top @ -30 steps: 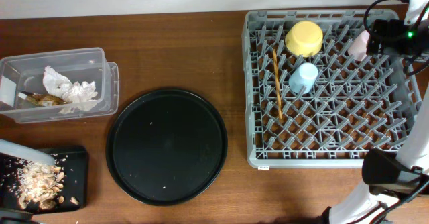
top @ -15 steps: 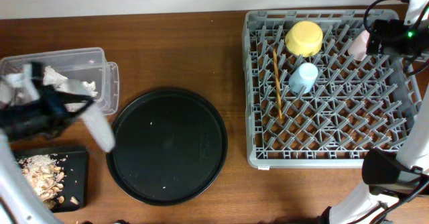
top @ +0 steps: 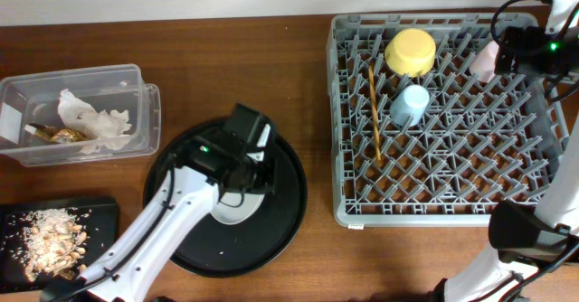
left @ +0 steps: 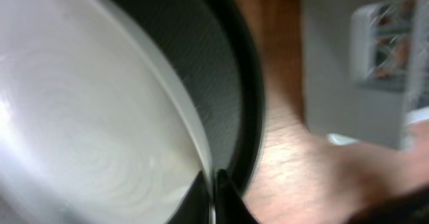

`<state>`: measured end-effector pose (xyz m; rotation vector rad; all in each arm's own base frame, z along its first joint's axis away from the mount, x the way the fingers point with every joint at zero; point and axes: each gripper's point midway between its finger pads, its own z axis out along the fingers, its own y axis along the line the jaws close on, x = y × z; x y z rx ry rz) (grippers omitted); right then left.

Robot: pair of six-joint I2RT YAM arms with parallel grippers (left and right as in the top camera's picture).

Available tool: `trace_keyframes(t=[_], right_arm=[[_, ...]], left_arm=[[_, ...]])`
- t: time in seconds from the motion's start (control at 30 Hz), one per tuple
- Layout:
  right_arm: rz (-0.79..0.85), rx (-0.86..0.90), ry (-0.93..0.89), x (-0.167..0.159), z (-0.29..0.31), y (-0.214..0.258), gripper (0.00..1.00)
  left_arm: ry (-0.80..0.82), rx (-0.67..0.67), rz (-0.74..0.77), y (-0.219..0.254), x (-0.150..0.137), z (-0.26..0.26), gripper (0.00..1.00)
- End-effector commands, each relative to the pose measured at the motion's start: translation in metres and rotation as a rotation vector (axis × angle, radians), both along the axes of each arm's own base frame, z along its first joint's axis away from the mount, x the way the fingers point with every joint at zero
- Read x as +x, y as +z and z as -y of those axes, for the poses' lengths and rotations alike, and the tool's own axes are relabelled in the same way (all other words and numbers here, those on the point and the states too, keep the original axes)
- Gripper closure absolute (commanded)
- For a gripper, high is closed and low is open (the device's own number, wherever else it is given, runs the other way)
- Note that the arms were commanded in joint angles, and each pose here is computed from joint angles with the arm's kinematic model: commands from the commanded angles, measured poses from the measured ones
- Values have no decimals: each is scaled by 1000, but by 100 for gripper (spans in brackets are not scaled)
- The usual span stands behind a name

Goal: Sort waste into correct bins and load items into the dishwasher rack
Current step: 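Bring the empty plate back and set it on the round tray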

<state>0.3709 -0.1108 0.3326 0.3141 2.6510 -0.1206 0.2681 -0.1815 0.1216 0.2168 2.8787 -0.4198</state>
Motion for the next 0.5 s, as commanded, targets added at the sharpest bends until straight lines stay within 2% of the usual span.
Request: trace_keyframes(t=[0.0, 0.07, 0.17, 0.27, 0.37, 0.47], right_arm=[[-8, -8, -7, -1, 2, -1, 2], [-8, -8, -7, -1, 2, -1, 2], [-8, -8, -7, -1, 2, -1, 2], [-8, -8, -7, -1, 2, -1, 2], [-8, -8, -7, -1, 2, -1, 2], [-8, -8, -7, -1, 2, -1, 2]], left_arm=[[22, 113, 44, -11, -2, -10, 81], [22, 120, 50, -11, -2, -11, 56], [23, 115, 59, -1, 0, -10, 56], [99, 118, 110, 46, 16, -30, 56], [307, 186, 210, 114, 29, -100, 56], [540, 194, 252, 153, 15, -172, 56]])
